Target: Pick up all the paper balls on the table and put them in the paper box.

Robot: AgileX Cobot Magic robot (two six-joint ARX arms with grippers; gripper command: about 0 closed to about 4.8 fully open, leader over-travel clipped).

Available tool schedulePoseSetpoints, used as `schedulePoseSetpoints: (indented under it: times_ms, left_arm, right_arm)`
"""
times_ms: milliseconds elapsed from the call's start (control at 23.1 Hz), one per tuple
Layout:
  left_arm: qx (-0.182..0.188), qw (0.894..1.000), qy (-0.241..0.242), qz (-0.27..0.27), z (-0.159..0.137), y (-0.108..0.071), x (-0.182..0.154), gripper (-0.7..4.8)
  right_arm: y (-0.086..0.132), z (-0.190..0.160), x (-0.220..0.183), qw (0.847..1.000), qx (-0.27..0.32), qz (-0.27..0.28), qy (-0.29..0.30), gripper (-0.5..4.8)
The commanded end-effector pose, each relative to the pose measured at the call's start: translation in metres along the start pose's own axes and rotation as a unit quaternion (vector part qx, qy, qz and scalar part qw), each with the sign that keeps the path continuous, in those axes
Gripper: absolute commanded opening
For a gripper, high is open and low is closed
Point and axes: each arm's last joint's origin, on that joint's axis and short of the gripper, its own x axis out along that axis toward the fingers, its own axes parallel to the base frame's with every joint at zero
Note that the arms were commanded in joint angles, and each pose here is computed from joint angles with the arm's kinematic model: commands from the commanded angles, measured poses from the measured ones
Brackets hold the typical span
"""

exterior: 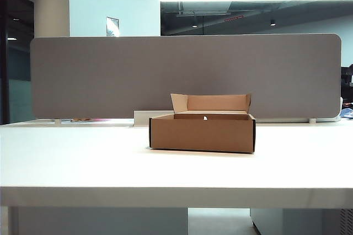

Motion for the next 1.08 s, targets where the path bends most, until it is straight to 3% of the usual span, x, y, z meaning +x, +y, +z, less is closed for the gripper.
schedulePoseSetpoints:
  times_ms: [43,173,347,1083]
  left_arm:
    - [0.000,1.000,-0.001,0.000,0.0009,0.0000,0.0001,0.48]
    - [0.000,1.000,-0.001,0.014,0.0009,0.0008,0.0001,0.48]
    - [-0.001,0.996,0.000,0.087,0.0004,0.0049,-0.0003,0.48]
    - [-0.004,0.996,0.014,0.089,-0.0024,0.0050,-0.0004,0.50]
  right_arm:
    - [-0.0002,-0.0009,0.0004,1.000,0.000,0.000,-0.003,-0.01]
    - [-0.0002,-0.0009,0.0004,1.000,0.000,0.000,-0.003,-0.01]
    - [-0.0002,-0.0009,0.0004,1.000,0.000,0.000,-0.003,-0.01]
    - [-0.0002,-0.0009,0.0004,1.000,0.000,0.000,-0.003,-0.01]
